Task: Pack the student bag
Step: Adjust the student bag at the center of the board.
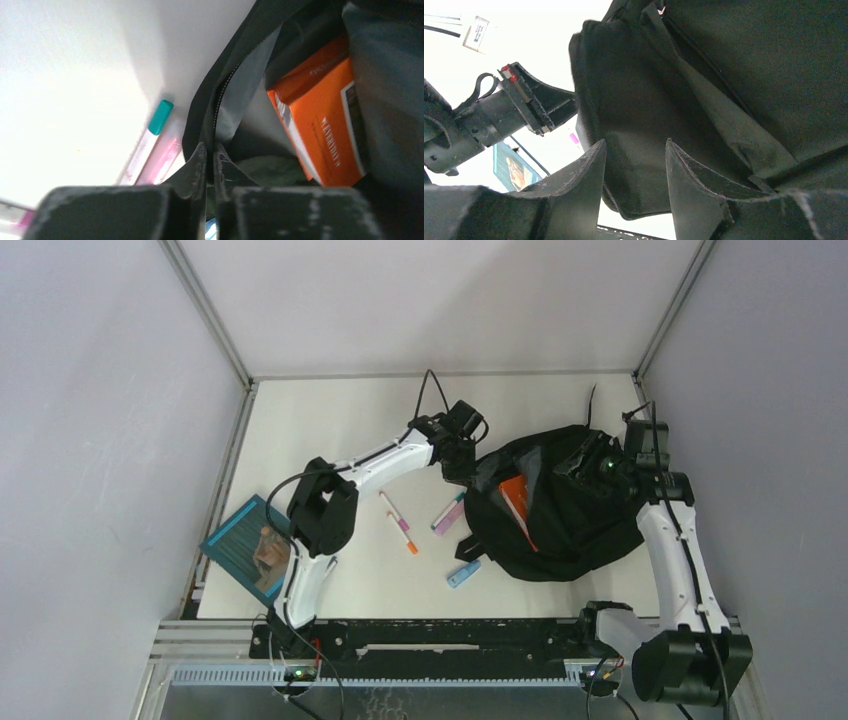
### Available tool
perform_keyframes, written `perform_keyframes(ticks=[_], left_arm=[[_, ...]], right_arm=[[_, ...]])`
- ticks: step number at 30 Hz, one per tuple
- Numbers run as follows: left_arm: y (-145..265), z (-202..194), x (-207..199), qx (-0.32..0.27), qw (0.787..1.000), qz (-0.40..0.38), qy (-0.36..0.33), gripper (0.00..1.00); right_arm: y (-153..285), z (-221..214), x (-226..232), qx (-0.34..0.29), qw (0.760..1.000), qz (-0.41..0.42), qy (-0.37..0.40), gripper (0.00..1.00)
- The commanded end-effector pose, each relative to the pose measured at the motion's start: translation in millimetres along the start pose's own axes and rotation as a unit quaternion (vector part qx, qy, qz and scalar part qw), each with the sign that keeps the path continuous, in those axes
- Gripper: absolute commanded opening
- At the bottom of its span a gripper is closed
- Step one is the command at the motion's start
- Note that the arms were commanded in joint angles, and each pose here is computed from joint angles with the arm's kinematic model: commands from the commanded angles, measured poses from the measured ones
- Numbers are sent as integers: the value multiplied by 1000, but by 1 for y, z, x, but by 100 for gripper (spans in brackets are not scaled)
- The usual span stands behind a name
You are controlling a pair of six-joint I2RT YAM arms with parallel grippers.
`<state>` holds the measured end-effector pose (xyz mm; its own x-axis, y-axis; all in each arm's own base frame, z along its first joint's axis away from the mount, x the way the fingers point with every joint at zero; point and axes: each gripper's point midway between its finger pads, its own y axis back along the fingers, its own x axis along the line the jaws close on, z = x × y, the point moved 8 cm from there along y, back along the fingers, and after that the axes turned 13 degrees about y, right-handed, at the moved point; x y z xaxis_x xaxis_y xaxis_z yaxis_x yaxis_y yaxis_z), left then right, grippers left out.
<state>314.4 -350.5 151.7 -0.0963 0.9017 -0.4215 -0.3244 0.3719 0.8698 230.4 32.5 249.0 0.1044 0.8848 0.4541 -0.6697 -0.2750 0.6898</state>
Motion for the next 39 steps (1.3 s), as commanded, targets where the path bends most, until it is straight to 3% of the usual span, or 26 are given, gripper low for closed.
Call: perform_keyframes(ticks=[1,9,16,20,26,34,39], left_arm=[[30,15,-20,-17,998,-48,-43,1],[67,19,-45,-11,983,-151,-101,0],[82,25,-54,-5,971,-206,-117,0],[80,27,-51,1,973,-206,-108,0],[78,27,-47,5,974,-202,-105,0],[76,31,-43,2,974,-198,-111,0],[70,41,-41,-3,975,-189,-118,0]], right_arm=[[19,-5,12,-28,999,14,21,55],[22,-49,40,14,993,-16,114,59],[-6,-98,67,91,983,6,156,31],[-22,-133,88,88,978,34,185,31],[-55,-162,95,141,967,11,213,33],[-76,-131,42,101,966,-167,167,36],[-82,-110,21,90,963,-204,153,35]])
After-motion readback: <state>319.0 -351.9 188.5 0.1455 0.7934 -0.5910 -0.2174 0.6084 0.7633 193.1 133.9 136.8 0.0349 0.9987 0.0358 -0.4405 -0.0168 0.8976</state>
